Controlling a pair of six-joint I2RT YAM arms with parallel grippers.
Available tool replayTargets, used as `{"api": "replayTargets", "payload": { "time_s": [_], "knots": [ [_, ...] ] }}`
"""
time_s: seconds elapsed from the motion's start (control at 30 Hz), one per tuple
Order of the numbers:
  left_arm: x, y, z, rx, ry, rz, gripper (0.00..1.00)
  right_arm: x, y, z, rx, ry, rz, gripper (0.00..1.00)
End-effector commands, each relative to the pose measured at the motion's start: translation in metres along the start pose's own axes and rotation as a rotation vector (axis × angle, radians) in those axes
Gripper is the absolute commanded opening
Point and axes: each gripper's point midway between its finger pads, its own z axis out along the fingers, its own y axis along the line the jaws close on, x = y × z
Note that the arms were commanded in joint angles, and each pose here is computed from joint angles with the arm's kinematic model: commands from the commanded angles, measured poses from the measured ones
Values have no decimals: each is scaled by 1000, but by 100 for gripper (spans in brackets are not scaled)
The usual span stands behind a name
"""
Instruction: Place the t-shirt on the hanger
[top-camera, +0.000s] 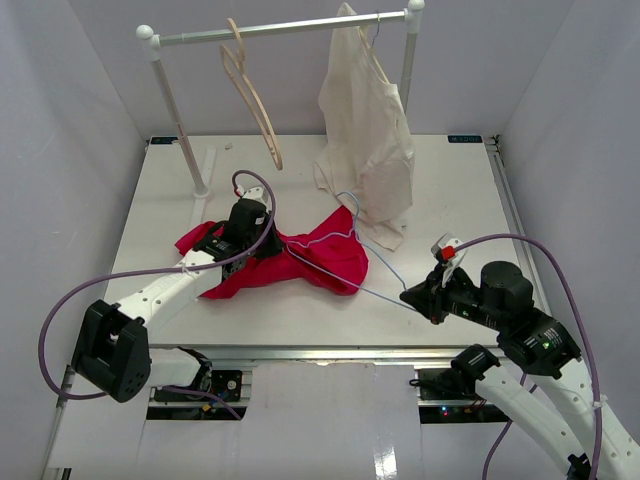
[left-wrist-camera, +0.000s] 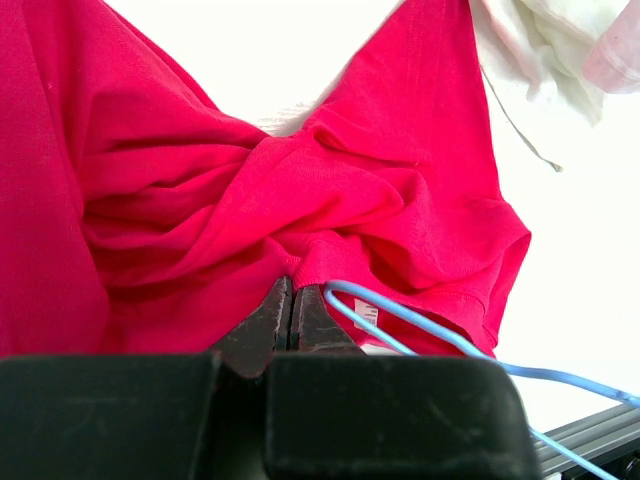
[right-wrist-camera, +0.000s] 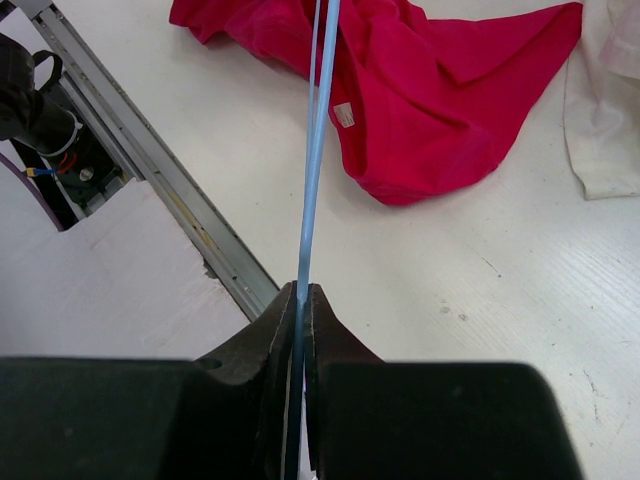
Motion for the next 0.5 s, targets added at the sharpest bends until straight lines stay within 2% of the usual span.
{"api": "replayTargets", "payload": {
  "time_s": [0.0,0.27,0.47],
  "knots": [
    [-28,-15,-15,49,-74,1,0,-3,10,-1,-53,-1,-9,8],
    [-33,-24,-24,93,-84,8,0,-3,12,5,-76,8,-4,8],
    [-34,-70,-55,339,-35,53,0,-28,20,20,-151,-62,-26,8]
  ]
}}
